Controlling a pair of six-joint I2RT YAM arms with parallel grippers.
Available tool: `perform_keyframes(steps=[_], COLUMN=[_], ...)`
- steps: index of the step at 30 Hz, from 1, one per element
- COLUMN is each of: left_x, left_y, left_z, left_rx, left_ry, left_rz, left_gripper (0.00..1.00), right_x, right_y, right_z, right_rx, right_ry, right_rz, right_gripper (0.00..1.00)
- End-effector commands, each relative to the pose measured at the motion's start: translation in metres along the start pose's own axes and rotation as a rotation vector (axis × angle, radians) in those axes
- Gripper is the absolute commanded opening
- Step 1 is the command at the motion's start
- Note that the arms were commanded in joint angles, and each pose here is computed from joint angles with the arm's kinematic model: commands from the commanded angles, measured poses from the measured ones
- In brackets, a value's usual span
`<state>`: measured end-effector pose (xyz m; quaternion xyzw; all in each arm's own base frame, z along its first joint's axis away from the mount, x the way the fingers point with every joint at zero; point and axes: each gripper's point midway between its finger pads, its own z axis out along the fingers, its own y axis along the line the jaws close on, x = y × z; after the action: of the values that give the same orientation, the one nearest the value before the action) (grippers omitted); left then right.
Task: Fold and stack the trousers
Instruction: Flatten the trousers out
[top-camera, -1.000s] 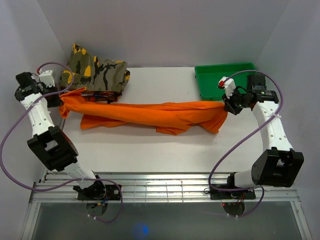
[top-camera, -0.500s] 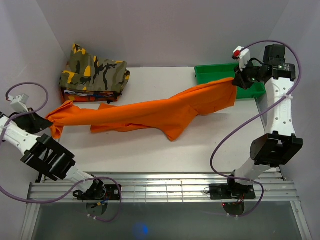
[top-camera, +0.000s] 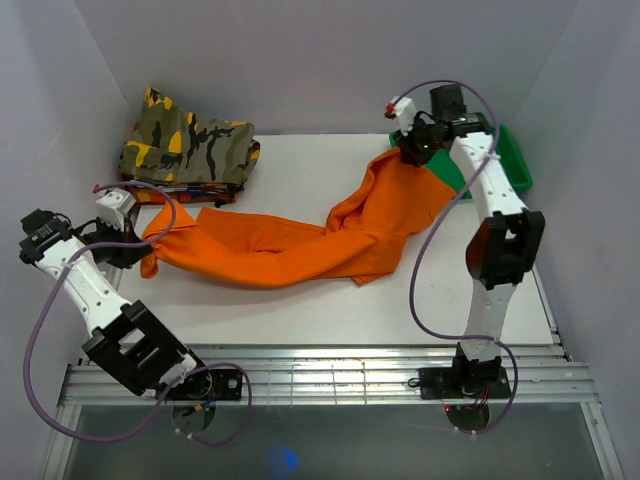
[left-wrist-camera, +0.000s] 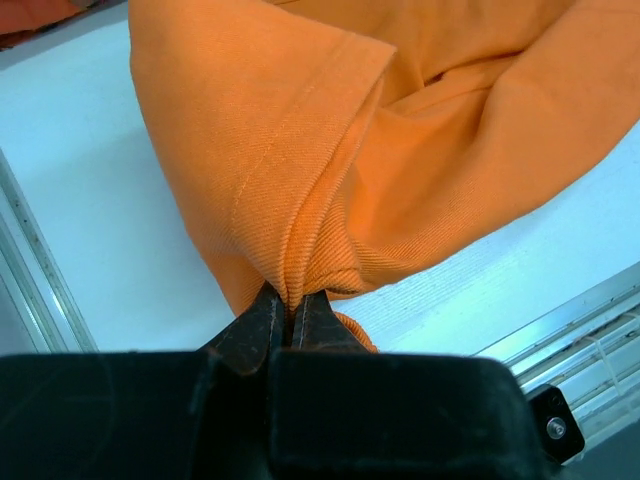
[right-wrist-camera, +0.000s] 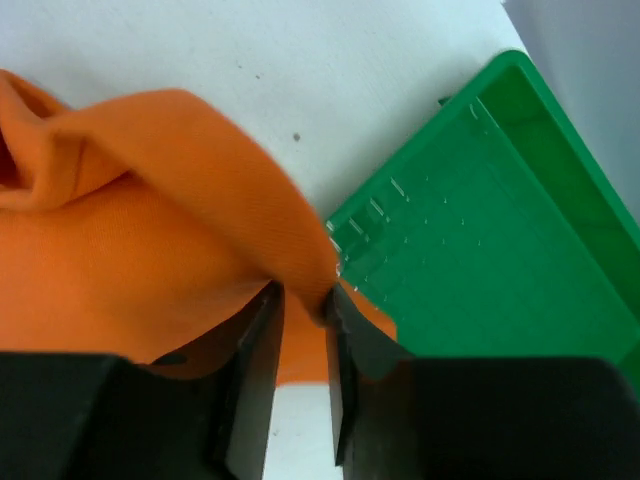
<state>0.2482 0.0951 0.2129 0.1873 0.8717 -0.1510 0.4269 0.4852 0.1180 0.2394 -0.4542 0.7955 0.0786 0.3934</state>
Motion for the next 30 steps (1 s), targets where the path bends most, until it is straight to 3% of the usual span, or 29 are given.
perform_keyframes(steps=[1, 3, 4, 5, 7, 8, 10, 11, 12, 14, 17, 23, 28, 30], left_x=[-0.013, -0.016, -0.019, -0.02, -0.024, -0.024, -0.025, -0.025, -0.022, -0.022, -0.021, -0.02, -0.023, -0.024], left_y=[0.02, 0.028, 0.034, 0.039, 0.05, 0.054, 0.061, 0.061, 0.064, 0.063, 0.065, 0.064, 0.069, 0.071], left_z=[0.0, 0.001, 0.002, 0.003, 0.004, 0.005, 0.008, 0.011, 0.015, 0.021, 0.032, 0.046, 0.048, 0.049], left_rx=[-0.064, -0.075, -0.088, -0.096, -0.124, -0.133, -0.141, -0.138, -0.129, -0.114, -0.093, -0.081, -0.099, -0.099], left_ry=[-0.025, -0.029, -0.037, -0.038, -0.052, -0.054, -0.062, -0.06, -0.053, -0.048, -0.032, 0.0, 0.01, 0.01], left_rz=[-0.005, -0.055, -0.069, -0.121, -0.147, -0.202, -0.234, -0.281, -0.309, -0.351, -0.384, -0.42, -0.439, -0.452], left_gripper=[0.0, 0.0, 0.0, 0.0, 0.0, 0.0, 0.0, 0.0, 0.0, 0.0, 0.0, 0.0, 0.0, 0.0], right_x=[-0.037, -0.052, -0.055, -0.058, -0.051, -0.055, -0.022, -0.025, 0.003, 0.011, 0.034, 0.065, 0.07, 0.081], right_y=[-0.009, -0.012, -0.012, -0.011, -0.005, 0.0, 0.037, 0.048, 0.077, 0.108, 0.164, 0.253, 0.297, 0.313], right_z=[0.037, 0.043, 0.039, 0.028, 0.011, -0.021, -0.027, -0.06, -0.052, -0.083, -0.088, -0.069, -0.02, 0.0], right_rx=[0.11, 0.164, 0.174, 0.184, 0.188, 0.201, 0.078, 0.088, -0.01, -0.055, -0.207, -0.431, -0.434, -0.432], right_ry=[-0.018, -0.012, -0.013, -0.02, 0.0, -0.021, 0.019, -0.014, 0.02, -0.018, -0.015, 0.014, 0.054, 0.125], right_rz=[0.007, -0.005, 0.01, 0.013, 0.018, 0.01, 0.015, -0.029, -0.023, -0.082, -0.094, -0.113, -0.131, -0.133], right_gripper=[0.34, 0.51, 0.7, 0.79, 0.87, 0.86, 0.83, 0.82, 0.79, 0.73, 0.66, 0.55, 0.5, 0.47])
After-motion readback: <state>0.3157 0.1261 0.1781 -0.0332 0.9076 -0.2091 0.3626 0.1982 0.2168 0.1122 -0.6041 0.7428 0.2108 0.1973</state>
